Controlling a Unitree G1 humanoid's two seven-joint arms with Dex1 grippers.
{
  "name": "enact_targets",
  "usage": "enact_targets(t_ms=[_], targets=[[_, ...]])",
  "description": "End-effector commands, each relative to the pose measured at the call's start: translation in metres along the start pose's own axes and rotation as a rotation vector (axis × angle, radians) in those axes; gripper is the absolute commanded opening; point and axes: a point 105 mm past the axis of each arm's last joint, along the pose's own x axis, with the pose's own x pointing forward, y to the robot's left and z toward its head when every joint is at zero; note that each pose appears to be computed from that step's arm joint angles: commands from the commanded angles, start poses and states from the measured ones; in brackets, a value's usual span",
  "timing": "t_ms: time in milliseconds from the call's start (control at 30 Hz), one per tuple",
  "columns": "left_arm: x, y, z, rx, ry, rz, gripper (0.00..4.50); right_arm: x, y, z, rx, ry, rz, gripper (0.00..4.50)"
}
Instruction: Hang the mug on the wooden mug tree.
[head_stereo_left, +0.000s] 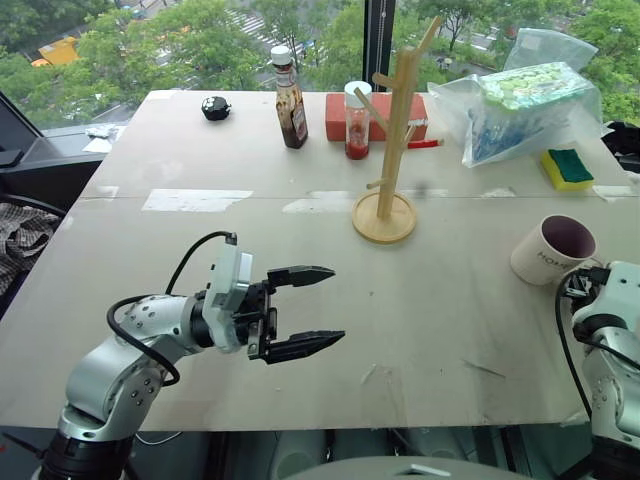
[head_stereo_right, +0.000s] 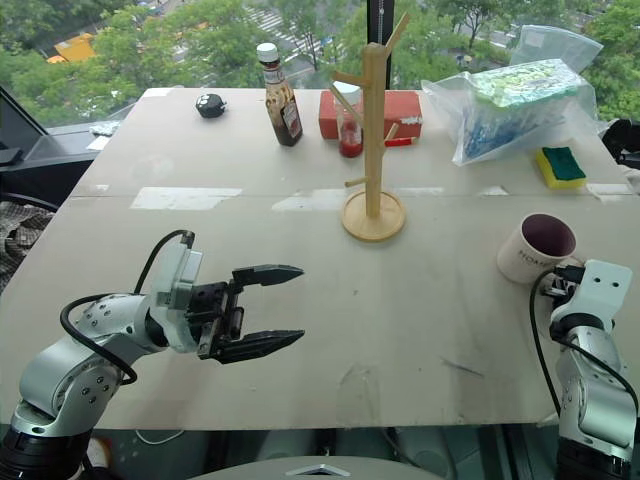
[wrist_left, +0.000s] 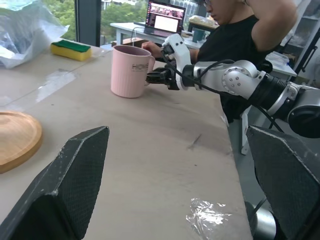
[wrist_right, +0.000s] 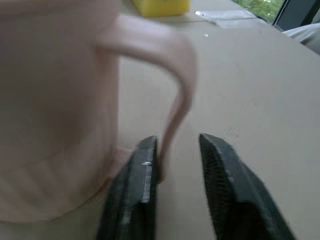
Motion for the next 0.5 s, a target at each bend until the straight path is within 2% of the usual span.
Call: enact_targets(t_ms=[33, 167, 300, 367, 500], targets=[[-0.001, -0.004, 0.005, 0.035, -0.011, 0.002, 4.5, 0.004, -0.002, 0.014, 0.0, -0.058, 0.029, 0.03], [-0.001, -0.001, 0.004, 0.035, -0.014, 0.03, 4.5, 0.006, 0.013, 0.038, -0.017, -0.161, 0.15, 0.03], [-0.01, 0.016, 0.011, 0.052, -0.119, 0.149, 4.5, -0.012, 0.071, 0.088, -0.155, -0.357, 0.52, 0.03], [-0.019, 0.023, 0.01, 0.058, -0.174, 0.201, 4.5, -0.018, 0.09, 0.104, -0.186, -0.397, 0.653, 0.03], [-0.033, 0.024, 0.002, 0.051, -0.17, 0.247, 4.5, -0.024, 0.124, 0.144, -0.275, -0.471, 0.886, 0.03]])
